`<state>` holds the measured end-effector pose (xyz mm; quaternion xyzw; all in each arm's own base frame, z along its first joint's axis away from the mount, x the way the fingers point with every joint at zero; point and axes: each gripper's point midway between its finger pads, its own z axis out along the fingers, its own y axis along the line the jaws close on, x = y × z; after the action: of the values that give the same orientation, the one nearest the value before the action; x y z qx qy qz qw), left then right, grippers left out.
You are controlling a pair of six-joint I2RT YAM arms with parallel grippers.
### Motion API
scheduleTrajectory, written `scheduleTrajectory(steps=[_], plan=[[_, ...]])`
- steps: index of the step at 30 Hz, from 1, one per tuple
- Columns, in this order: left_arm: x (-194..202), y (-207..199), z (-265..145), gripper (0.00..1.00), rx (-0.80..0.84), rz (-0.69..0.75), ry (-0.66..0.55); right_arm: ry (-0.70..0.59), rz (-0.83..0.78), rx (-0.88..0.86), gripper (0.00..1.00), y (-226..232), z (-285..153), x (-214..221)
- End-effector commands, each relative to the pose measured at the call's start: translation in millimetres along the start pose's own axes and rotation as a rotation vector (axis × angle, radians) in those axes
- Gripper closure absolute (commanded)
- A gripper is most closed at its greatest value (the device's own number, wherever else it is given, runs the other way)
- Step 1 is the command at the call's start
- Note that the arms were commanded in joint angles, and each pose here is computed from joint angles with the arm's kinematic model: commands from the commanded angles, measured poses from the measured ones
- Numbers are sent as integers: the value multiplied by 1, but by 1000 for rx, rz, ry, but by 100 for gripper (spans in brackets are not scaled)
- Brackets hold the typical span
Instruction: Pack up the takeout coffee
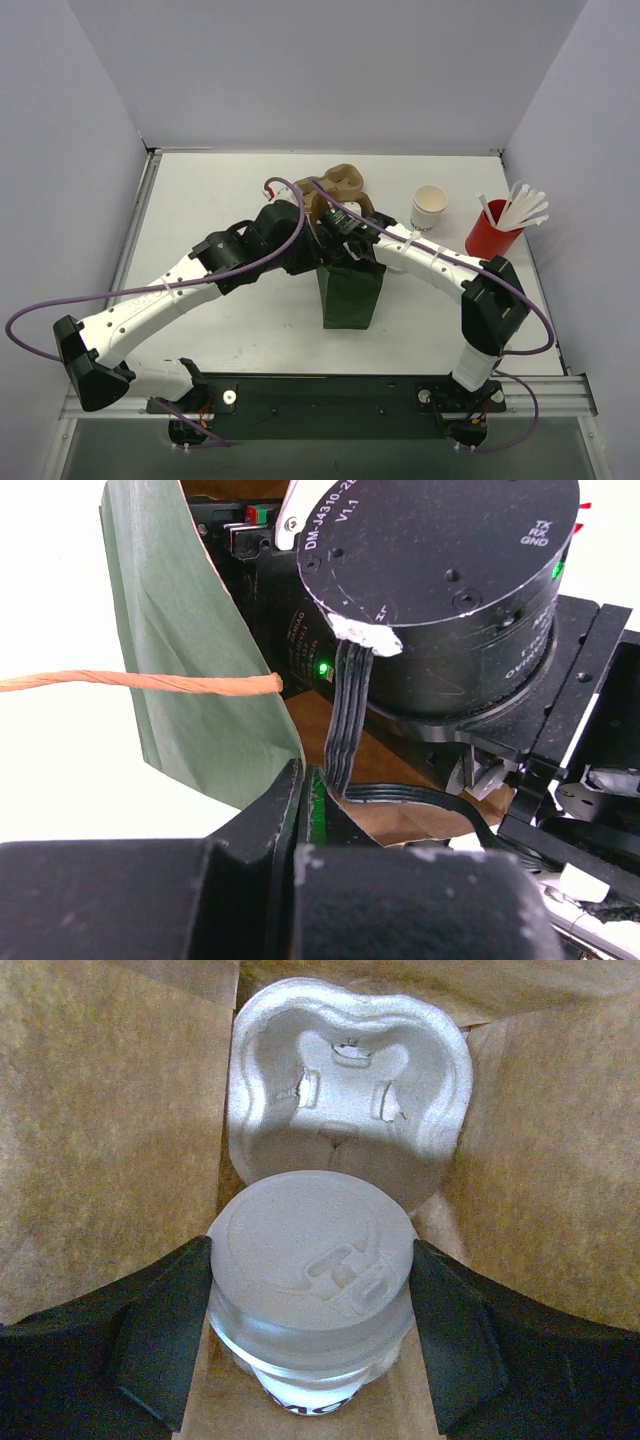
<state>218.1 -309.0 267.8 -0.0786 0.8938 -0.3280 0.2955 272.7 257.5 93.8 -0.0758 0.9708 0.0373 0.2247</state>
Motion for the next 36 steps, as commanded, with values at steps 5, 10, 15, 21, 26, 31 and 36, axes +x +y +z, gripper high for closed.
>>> scheduleTrajectory(steps=[5,10,15,21,26,31,36], plan=[[-22,-13,-2,100,49,-10,-76,258,-66,86,38,-24,3,70],[-23,-14,-2,100,53,-13,-78,245,-65,93,41,-26,1,70],[-24,-11,-1,100,45,-19,-85,183,-74,109,42,-27,-1,67],[-23,-6,1,100,32,-28,-80,93,-60,95,43,-25,-1,64],[-23,-7,0,100,37,-29,-80,54,-62,107,43,-29,1,67],[-23,-8,-1,100,47,-26,-79,62,-65,107,43,-28,8,70],[-23,-11,-3,100,63,-22,-78,59,-59,103,43,-29,13,75]])
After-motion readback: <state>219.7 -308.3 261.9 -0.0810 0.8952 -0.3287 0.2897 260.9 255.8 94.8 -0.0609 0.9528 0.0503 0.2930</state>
